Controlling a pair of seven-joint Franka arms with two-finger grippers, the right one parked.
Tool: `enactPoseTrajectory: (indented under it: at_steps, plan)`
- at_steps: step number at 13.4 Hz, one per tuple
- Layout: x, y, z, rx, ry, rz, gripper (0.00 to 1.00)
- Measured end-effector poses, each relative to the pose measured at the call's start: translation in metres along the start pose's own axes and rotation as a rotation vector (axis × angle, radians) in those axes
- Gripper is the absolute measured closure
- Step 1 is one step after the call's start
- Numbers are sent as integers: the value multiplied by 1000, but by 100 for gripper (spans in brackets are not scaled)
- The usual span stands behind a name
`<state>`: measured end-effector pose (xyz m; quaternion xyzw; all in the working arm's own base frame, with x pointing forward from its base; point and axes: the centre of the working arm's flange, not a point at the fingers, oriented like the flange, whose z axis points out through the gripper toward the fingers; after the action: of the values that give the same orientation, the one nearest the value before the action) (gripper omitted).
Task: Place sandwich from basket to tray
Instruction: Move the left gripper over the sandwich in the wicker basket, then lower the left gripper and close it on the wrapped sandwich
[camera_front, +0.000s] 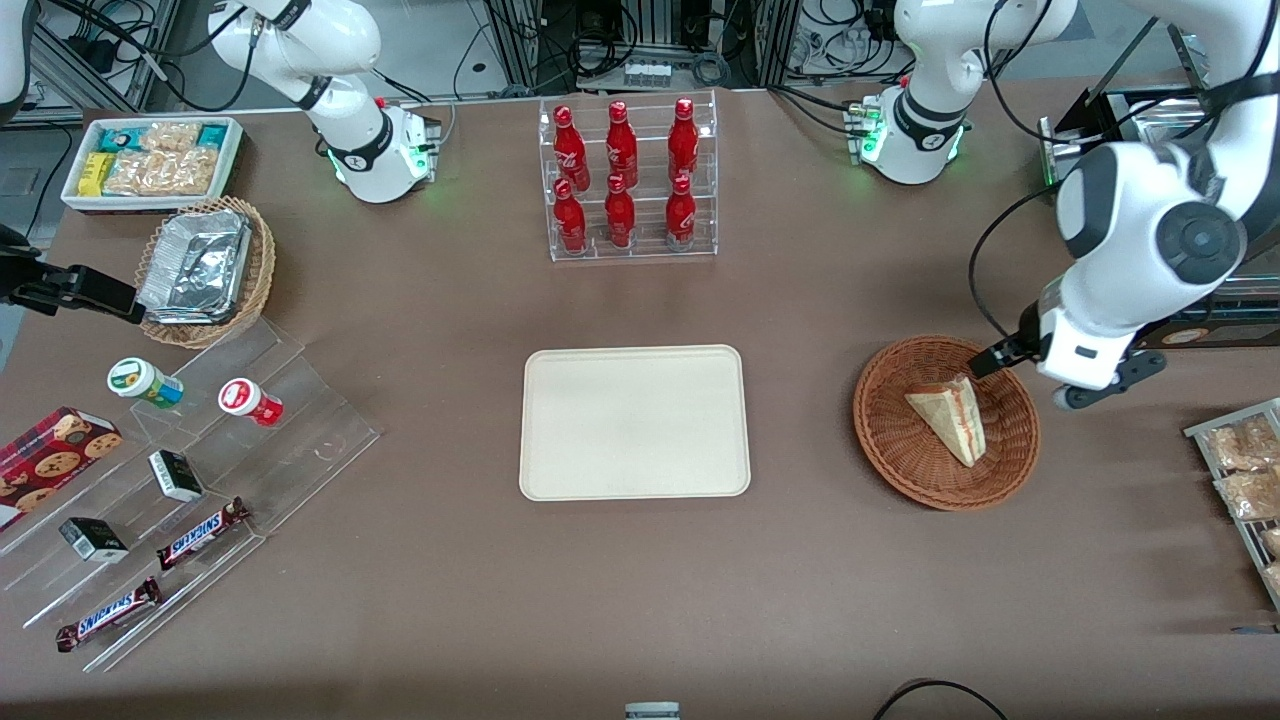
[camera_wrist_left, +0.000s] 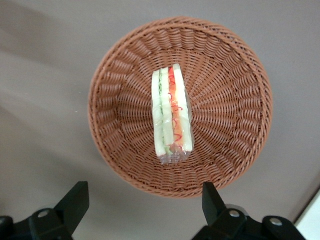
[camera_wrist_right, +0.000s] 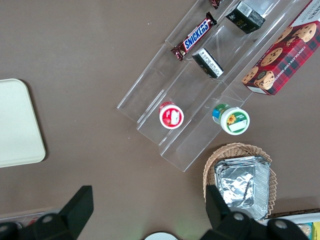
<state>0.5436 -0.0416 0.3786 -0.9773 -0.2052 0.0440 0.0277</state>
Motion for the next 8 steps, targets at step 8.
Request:
enactPoseTrajectory:
  at_steps: [8]
  plan:
    - [15,16,69,-26,24,-106,0]
